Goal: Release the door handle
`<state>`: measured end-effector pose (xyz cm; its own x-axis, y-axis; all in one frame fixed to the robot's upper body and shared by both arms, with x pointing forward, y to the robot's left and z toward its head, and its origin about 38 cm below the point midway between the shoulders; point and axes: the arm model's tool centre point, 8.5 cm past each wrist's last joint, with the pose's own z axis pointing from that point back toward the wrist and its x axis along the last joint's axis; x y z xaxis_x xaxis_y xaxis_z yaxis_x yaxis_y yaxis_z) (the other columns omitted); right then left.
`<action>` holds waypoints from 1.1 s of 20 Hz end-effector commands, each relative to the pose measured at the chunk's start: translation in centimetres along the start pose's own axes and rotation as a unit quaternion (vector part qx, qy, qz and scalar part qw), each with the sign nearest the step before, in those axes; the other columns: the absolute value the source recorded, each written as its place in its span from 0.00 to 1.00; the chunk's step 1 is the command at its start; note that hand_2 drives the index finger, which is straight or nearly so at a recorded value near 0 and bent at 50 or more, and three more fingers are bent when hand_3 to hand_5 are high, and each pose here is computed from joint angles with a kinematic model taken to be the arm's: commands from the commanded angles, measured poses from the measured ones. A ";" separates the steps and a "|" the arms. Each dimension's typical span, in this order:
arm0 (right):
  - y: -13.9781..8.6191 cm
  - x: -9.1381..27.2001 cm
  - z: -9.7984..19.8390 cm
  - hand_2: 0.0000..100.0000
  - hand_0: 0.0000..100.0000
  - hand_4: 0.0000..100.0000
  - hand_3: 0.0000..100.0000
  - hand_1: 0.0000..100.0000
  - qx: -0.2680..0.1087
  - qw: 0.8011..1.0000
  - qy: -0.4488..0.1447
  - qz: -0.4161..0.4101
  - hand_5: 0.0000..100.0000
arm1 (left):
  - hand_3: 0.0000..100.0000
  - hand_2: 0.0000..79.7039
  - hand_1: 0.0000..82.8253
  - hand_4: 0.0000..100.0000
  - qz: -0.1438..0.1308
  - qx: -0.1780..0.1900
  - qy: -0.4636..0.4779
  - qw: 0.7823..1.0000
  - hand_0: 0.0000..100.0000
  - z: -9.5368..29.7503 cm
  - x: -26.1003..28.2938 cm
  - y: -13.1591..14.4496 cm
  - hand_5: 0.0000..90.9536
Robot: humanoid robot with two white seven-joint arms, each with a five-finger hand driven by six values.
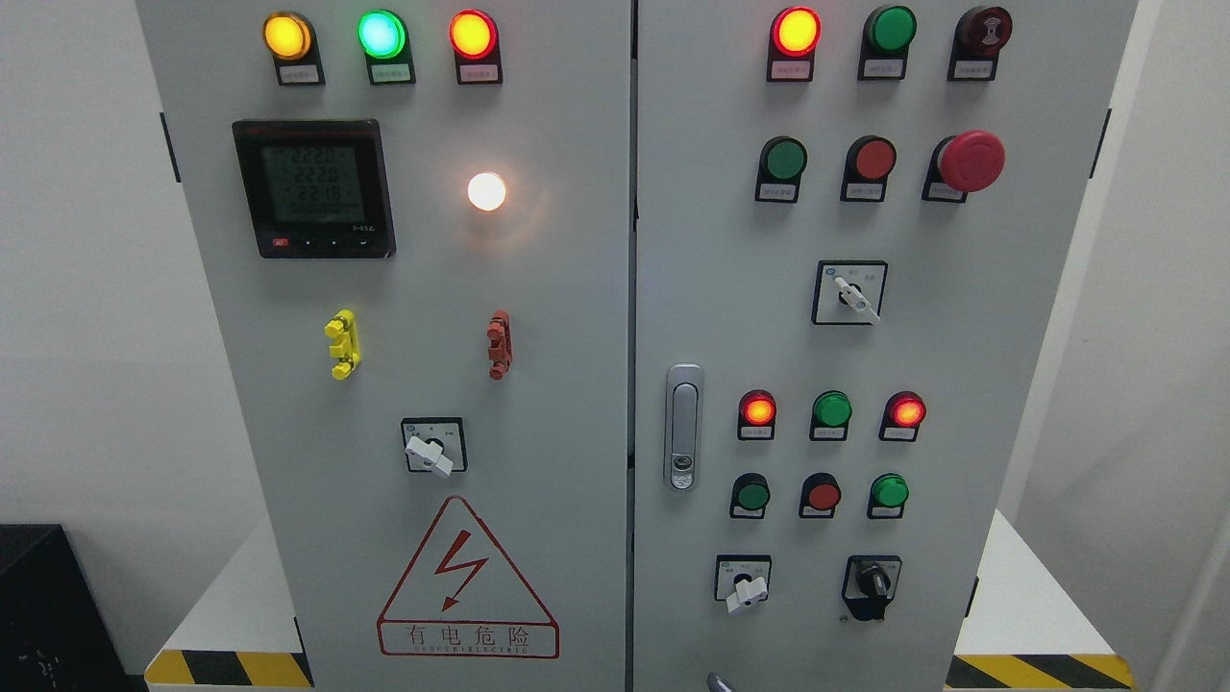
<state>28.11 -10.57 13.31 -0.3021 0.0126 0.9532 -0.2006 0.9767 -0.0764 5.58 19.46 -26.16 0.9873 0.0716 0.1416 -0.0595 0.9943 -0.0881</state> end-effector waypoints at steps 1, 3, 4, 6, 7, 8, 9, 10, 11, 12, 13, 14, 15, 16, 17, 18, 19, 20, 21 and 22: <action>1.0 0.8 -0.3 0.01 0.32 0.07 0.11 0.18 0.012 1.000 -0.012 -0.004 0.00 | 0.09 0.03 0.00 0.01 -0.011 -0.001 -0.009 1.000 0.00 -0.1 0.7 -0.1 0.00; 1.0 0.8 -0.3 0.01 0.32 0.06 0.11 0.18 0.010 1.000 -0.011 -0.006 0.00 | 0.09 0.03 0.00 0.01 -0.011 -0.001 -0.009 1.000 0.00 -0.1 0.7 -0.1 0.00; 0.8 0.7 -0.3 0.01 0.32 0.06 0.11 0.18 0.008 1.000 -0.010 -0.003 0.00 | 0.09 0.03 0.00 0.01 -0.011 -0.001 -0.009 1.000 0.00 -0.1 0.7 -0.1 0.00; 0.3 0.9 -0.5 0.01 0.32 0.06 0.11 0.18 0.004 1.000 -0.013 0.001 0.00 | 0.09 0.03 0.00 0.01 -0.011 -0.001 -0.009 1.000 0.00 -0.1 0.7 -0.1 0.00; -0.4 0.7 -0.5 0.01 0.32 0.07 0.11 0.18 -0.005 1.000 -0.011 0.006 0.00 | 0.09 0.03 0.00 0.01 -0.011 -0.001 -0.009 1.000 0.00 -0.1 0.7 -0.1 0.00; -0.9 0.7 -0.6 0.01 0.32 0.07 0.11 0.18 -0.011 1.000 -0.012 0.010 0.00 | 0.09 0.03 0.00 0.01 -0.011 -0.001 -0.009 1.000 0.00 -0.1 0.7 -0.1 0.00; -1.0 0.8 -0.7 0.01 0.32 0.07 0.11 0.18 -0.013 1.000 -0.013 0.011 0.00 | 0.09 0.03 0.00 0.01 -0.011 -0.001 -0.009 1.000 0.00 -0.1 0.7 -0.1 0.00; -1.1 0.7 -0.7 0.01 0.32 0.07 0.11 0.19 -0.013 1.000 -0.013 0.011 0.00 | 0.09 0.03 0.00 0.01 -0.011 -0.001 -0.009 1.000 0.00 -0.1 0.7 -0.1 0.00; -1.1 0.7 -0.7 0.01 0.32 0.07 0.11 0.19 -0.013 1.000 -0.012 0.011 0.00 | 0.09 0.03 0.00 0.01 -0.011 -0.001 -0.009 1.000 0.00 -0.1 0.7 -0.1 0.00; -1.1 0.6 -0.6 0.01 0.32 0.07 0.11 0.19 -0.014 1.000 -0.010 0.010 0.00 | 0.09 0.03 0.00 0.01 -0.011 -0.001 -0.009 1.000 0.00 -0.1 0.7 -0.1 0.00; -1.2 0.6 -0.6 0.01 0.32 0.07 0.11 0.19 -0.016 1.000 -0.010 0.011 0.00 | 0.09 0.03 0.00 0.01 -0.011 -0.001 -0.009 1.000 0.00 -0.1 0.7 -0.1 0.00; -1.3 0.6 -0.6 0.01 0.32 0.07 0.11 0.19 -0.016 1.000 -0.011 0.012 0.00 | 0.09 0.03 0.00 0.01 -0.011 -0.001 -0.009 1.000 0.00 -0.1 0.7 -0.1 0.00; -1.4 0.6 -0.5 0.01 0.32 0.08 0.11 0.19 -0.018 1.000 -0.011 0.012 0.00 | 0.09 0.03 0.00 0.01 -0.011 -0.001 -0.009 1.000 0.00 -0.1 0.7 -0.1 0.00; -1.5 0.6 -0.5 0.01 0.32 0.08 0.11 0.19 -0.020 1.000 -0.010 0.013 0.00 | 0.09 0.03 0.00 0.01 -0.011 -0.001 -0.009 1.000 0.00 -0.1 0.7 -0.1 0.00; -1.7 0.5 -0.4 0.01 0.32 0.08 0.11 0.19 -0.021 1.000 -0.009 0.014 0.00 | 0.09 0.03 0.00 0.01 -0.011 -0.001 -0.009 1.000 0.00 -0.1 0.7 -0.1 0.00; -1.6 0.4 -0.4 0.01 0.32 0.08 0.11 0.19 -0.021 1.000 -0.007 0.014 0.00 | 0.09 0.03 0.00 0.01 -0.011 -0.001 -0.009 1.000 0.00 -0.1 0.7 -0.1 0.00; -1.6 0.3 -0.4 0.01 0.32 0.08 0.11 0.19 -0.021 1.000 -0.007 0.014 0.00 | 0.09 0.03 0.00 0.01 -0.011 -0.001 -0.009 1.000 0.00 -0.1 0.7 -0.1 0.00; -1.6 0.3 -0.4 0.01 0.32 0.08 0.11 0.19 -0.021 1.000 -0.007 0.014 0.00 | 0.09 0.03 0.00 0.01 -0.011 -0.001 -0.009 1.000 0.00 -0.1 0.7 -0.1 0.00; -1.6 0.4 -0.4 0.01 0.32 0.08 0.11 0.19 -0.021 1.000 -0.007 0.014 0.00 | 0.09 0.03 0.00 0.01 -0.011 -0.001 -0.009 1.000 0.00 -0.1 0.7 -0.1 0.00; -1.7 0.5 -0.4 0.01 0.32 0.08 0.11 0.19 -0.022 1.000 -0.009 0.014 0.00 | 0.09 0.03 0.00 0.01 -0.011 -0.001 -0.009 1.000 0.00 -0.1 0.7 -0.1 0.00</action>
<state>28.60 -11.50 13.99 -0.3222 0.0287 0.9462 -0.1689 0.9818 -0.0873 5.58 19.45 -26.16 0.9873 0.0716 0.1415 -0.0595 0.9943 -0.0881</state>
